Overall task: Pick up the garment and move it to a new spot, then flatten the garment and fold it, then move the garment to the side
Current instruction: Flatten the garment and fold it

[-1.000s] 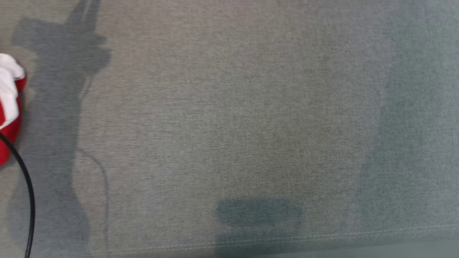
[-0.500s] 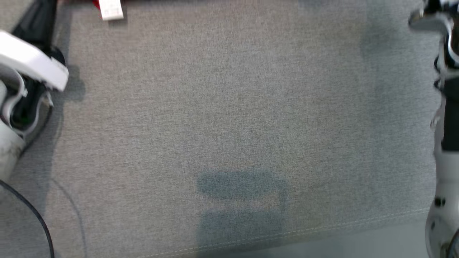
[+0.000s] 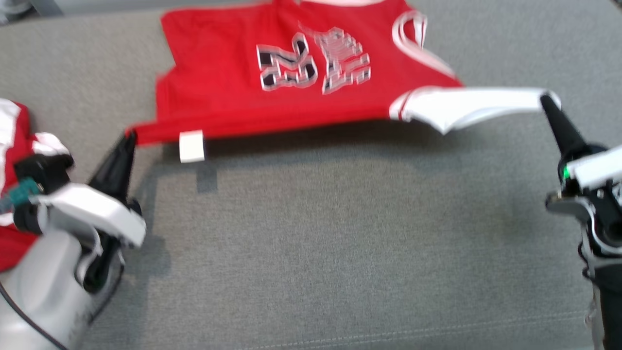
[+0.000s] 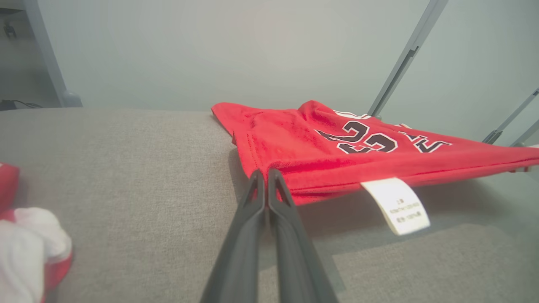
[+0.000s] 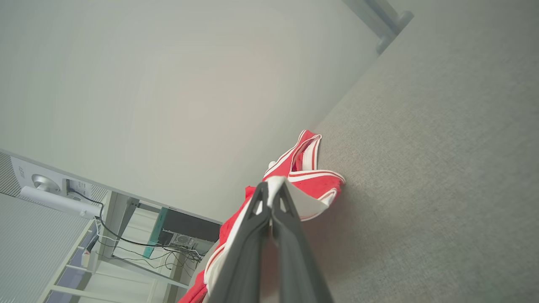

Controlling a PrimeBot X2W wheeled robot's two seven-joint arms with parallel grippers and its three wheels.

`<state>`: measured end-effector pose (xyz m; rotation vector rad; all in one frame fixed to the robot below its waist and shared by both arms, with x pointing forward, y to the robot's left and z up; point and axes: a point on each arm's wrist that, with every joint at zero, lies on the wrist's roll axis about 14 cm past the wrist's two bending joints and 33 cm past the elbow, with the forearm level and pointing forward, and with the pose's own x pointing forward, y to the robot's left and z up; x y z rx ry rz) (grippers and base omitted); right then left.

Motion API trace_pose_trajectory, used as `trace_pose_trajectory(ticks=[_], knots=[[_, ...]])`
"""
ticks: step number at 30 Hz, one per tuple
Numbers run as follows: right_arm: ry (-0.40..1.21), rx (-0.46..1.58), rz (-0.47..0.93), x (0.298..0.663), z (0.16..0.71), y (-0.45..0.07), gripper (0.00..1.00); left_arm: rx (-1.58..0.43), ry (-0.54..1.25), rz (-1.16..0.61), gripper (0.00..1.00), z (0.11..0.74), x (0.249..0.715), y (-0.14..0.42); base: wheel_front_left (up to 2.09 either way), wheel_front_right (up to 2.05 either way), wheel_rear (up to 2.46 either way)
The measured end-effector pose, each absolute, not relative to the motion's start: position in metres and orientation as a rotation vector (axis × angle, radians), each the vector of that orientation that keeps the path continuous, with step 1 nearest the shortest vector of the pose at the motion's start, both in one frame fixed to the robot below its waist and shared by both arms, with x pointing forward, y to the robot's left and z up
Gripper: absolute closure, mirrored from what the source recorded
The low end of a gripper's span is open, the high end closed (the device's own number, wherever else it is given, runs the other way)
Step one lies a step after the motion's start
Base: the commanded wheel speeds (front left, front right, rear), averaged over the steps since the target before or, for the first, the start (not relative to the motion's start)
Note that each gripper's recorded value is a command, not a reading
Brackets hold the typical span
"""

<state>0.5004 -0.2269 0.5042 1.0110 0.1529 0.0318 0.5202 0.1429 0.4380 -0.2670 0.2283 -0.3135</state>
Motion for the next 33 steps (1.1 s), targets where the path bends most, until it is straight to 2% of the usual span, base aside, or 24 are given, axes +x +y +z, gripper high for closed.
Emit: trace_pose_trajectory(ticks=[10,16,21,33], knots=[[0.166,1.055,0.062,0.426,0.511,-0.220,1.00,-0.248,0.190,-0.221,1.00,0.452,0.447,0.167,0.00,0.00,0.00],[0.186,1.063,0.062,0.397,0.504,-0.215,1.00,-0.271,0.202,-0.172,1.00,0.442,0.413,0.172,0.00,0.00,0.00],[0.261,1.060,0.054,0.384,0.481,-0.206,1.00,-0.273,0.239,-0.155,1.00,0.425,0.394,0.171,0.00,0.00,0.00],[0.407,1.030,0.058,0.383,0.442,-0.182,1.00,-0.280,0.314,-0.142,1.00,0.398,0.386,0.165,0.00,0.00,0.00]])
